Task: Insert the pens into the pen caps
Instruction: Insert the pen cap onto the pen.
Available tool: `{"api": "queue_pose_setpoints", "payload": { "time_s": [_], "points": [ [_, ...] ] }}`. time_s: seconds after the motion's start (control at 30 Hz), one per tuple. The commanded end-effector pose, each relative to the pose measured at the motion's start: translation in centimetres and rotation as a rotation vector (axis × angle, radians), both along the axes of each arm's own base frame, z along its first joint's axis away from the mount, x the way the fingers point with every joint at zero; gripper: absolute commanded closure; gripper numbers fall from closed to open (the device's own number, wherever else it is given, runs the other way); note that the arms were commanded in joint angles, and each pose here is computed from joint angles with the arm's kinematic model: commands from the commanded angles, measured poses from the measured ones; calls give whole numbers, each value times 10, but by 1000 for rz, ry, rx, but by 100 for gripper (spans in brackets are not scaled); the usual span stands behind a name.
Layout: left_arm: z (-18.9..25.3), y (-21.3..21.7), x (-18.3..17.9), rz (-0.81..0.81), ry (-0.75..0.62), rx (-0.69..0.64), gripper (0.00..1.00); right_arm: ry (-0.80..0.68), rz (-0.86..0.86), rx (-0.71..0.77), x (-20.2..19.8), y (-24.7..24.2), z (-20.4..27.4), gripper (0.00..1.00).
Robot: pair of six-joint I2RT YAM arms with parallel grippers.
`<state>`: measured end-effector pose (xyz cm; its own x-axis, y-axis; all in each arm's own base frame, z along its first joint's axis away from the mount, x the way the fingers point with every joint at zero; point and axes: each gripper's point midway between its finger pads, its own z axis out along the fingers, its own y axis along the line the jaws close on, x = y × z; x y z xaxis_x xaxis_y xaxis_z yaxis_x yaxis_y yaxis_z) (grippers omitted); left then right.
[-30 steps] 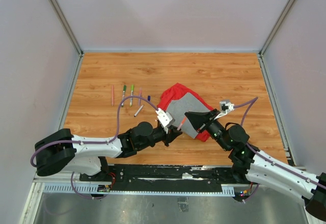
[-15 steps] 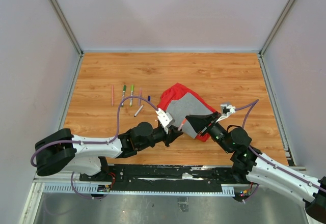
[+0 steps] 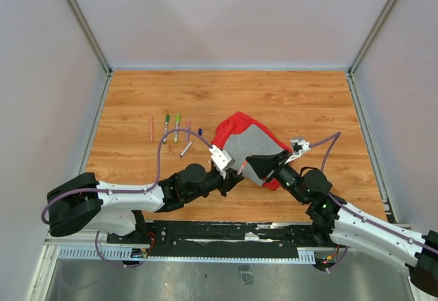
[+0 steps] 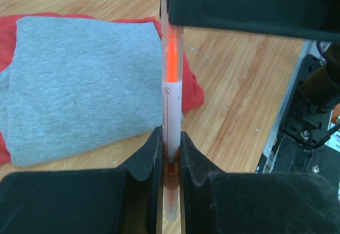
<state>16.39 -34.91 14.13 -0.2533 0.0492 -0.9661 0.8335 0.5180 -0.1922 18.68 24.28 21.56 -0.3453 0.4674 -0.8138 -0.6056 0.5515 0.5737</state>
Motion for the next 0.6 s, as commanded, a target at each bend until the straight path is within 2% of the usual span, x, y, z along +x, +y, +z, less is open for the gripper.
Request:
{"api": "queue_pose_setpoints", "payload": {
  "time_s": [0.0,0.1,0.27,0.37,0.57],
  "points": [
    [36,-8,5,4,-60,-114,100,13,23,-61,-6,-3,-16,76],
    [35,-8,6,5,-59,-111,100,-12,-24,-76,-4,-16,-4,63],
    [34,-9,6,3,-60,-109,99,-31,-115,-95,-2,-42,16,51],
    [33,-9,5,1,-58,-106,100,-45,-153,-87,-1,-51,34,39],
    [34,-10,5,-7,-58,-108,100,6,-189,-130,10,-47,52,36]
  ]
}}
